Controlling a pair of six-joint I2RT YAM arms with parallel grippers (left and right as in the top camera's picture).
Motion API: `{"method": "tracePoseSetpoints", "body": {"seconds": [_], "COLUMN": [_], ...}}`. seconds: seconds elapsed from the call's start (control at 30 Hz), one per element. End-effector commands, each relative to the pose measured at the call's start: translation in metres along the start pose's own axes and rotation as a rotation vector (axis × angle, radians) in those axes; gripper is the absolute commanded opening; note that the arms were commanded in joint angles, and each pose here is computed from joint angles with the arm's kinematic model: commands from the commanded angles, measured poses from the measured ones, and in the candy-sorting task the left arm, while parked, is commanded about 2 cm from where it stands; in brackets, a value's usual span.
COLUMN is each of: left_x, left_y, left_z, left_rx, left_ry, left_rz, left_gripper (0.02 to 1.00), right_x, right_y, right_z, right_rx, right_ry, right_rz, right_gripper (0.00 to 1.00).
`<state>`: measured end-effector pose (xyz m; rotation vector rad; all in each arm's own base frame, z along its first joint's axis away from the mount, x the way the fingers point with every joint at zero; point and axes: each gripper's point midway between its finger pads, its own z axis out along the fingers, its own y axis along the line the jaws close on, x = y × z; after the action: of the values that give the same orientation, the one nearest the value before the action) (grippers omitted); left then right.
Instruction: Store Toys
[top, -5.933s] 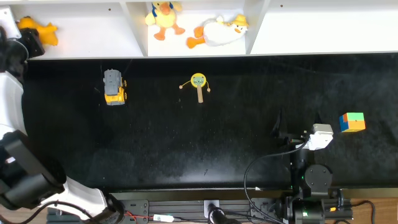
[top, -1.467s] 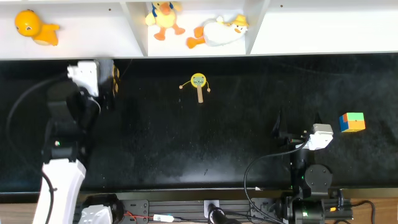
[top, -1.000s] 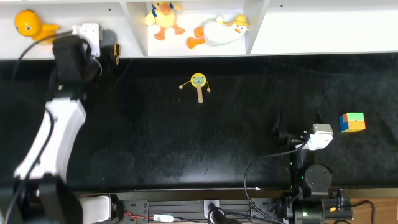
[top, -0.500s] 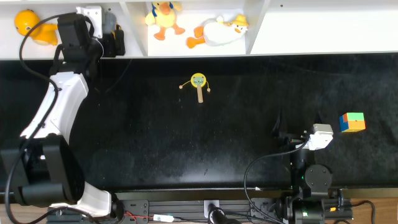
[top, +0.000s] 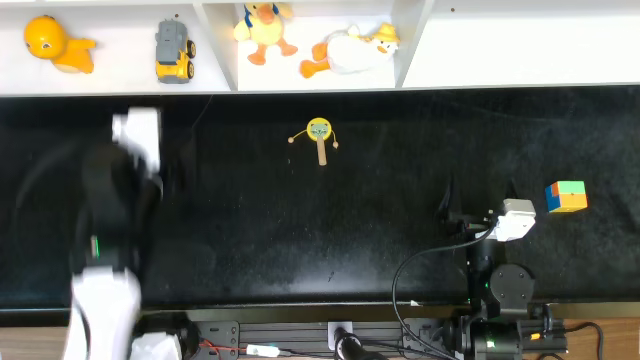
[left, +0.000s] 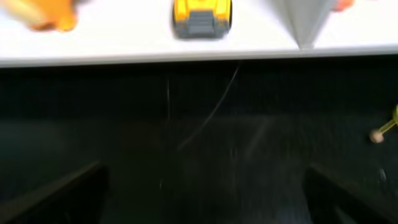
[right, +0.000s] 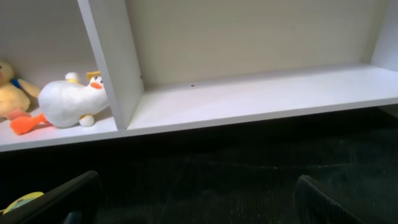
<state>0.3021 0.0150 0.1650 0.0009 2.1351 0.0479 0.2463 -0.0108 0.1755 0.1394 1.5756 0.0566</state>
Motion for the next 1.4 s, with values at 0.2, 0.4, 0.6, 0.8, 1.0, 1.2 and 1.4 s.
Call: {"method": "tracePoseSetpoints", "body": {"seconds": [0.2, 0.4, 0.6, 0.8, 1.0, 1.2, 1.4], "left_x": [0.024, 0.024, 0.038, 0.037, 0.037, 0.037, 0.037], "left_y": [-0.005, -0.009, -0.024, -0.026, -0.026, -0.026, -0.026], "left_z": [-0.03, -0.042, -0.044, -0.044, -0.044, -0.044, -0.044], "left_rx": [-0.023, -0.027, 0.057, 0.083, 0.083, 0.083, 0.083], "left_ry": [-0.433, -0.521, -0.486, -0.487, -0.487, -0.487, -0.487], "left_rz": [0.015, 0.016, 0.034, -0.024, -0.024, -0.024, -0.024], "left_gripper": [0.998, 0.998, 0.998, 0.998, 0.998, 0.998, 0.998], "right_x": [0.004, 0.004, 0.004, 0.004, 0.004, 0.004, 0.004], "right_y": [0.0, 0.0, 0.0, 0.0, 0.0, 0.0, 0.0], "right_z": [0.0, 0.0, 0.0, 0.0, 0.0, 0.0, 0.0], "right_rx": [-0.003, -0.003, -0.003, -0.003, -0.003, -0.003, -0.003], "right_ry": [0.002, 0.001, 0.001, 0.001, 0.002, 0.001, 0.001], "right_rz": [-0.002, -0.002, -0.002, -0.002, -0.002, -0.002, -0.002], "right_gripper": [0.996, 0.996, 0.996, 0.996, 0.996, 0.996, 0.996]}}
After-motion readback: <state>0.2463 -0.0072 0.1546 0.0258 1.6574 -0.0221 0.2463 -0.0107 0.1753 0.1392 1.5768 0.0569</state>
